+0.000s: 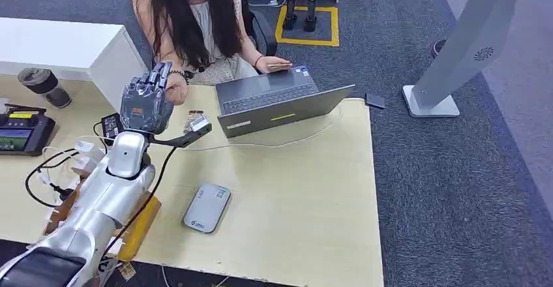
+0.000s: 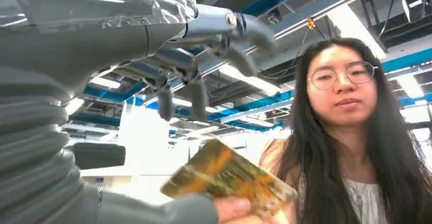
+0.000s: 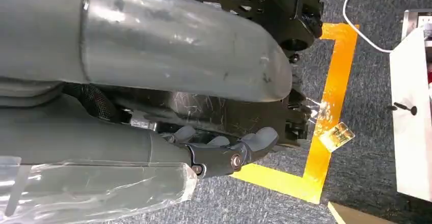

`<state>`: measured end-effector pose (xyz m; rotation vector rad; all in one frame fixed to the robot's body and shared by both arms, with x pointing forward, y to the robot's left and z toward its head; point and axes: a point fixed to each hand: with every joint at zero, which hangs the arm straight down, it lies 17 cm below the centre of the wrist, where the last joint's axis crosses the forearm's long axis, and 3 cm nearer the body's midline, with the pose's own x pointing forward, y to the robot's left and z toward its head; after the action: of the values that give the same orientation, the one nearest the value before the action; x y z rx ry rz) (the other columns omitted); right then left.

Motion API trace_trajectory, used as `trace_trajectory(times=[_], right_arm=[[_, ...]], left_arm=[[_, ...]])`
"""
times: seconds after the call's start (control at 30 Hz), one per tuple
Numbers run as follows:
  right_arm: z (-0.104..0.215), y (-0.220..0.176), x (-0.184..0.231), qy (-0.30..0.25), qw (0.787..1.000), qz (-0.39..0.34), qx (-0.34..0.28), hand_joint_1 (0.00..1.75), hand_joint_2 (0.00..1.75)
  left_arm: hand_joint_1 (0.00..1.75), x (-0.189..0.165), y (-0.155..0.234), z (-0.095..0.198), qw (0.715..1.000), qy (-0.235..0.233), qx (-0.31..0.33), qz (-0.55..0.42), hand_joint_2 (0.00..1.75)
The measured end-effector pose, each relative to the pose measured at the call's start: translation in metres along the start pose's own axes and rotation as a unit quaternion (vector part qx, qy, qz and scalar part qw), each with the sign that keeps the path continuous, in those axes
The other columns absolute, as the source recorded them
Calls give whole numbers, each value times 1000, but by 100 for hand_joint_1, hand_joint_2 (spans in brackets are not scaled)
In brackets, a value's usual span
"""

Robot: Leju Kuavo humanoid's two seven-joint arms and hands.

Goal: Pass the card to the sensor for recognition and then transmit it.

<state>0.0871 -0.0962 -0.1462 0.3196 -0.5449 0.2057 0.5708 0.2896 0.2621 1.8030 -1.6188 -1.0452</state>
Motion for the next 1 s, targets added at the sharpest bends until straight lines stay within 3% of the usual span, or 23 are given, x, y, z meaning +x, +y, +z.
trace_trajectory(times=[0.47,0.73,1.0], right_arm=[[0,-2,2,-9,1000,-6,-2,0,0],[8,-1,-2,-12,1000,14,-26,0,0],[18,-8,-9,-5,998,-27,-58,0,0]], left_arm=[[0,12,0,18,999,-11,-2,42,175],[0,35,9,118,995,-27,-17,99,175],[0,52,85,210,988,-87,8,128,175]])
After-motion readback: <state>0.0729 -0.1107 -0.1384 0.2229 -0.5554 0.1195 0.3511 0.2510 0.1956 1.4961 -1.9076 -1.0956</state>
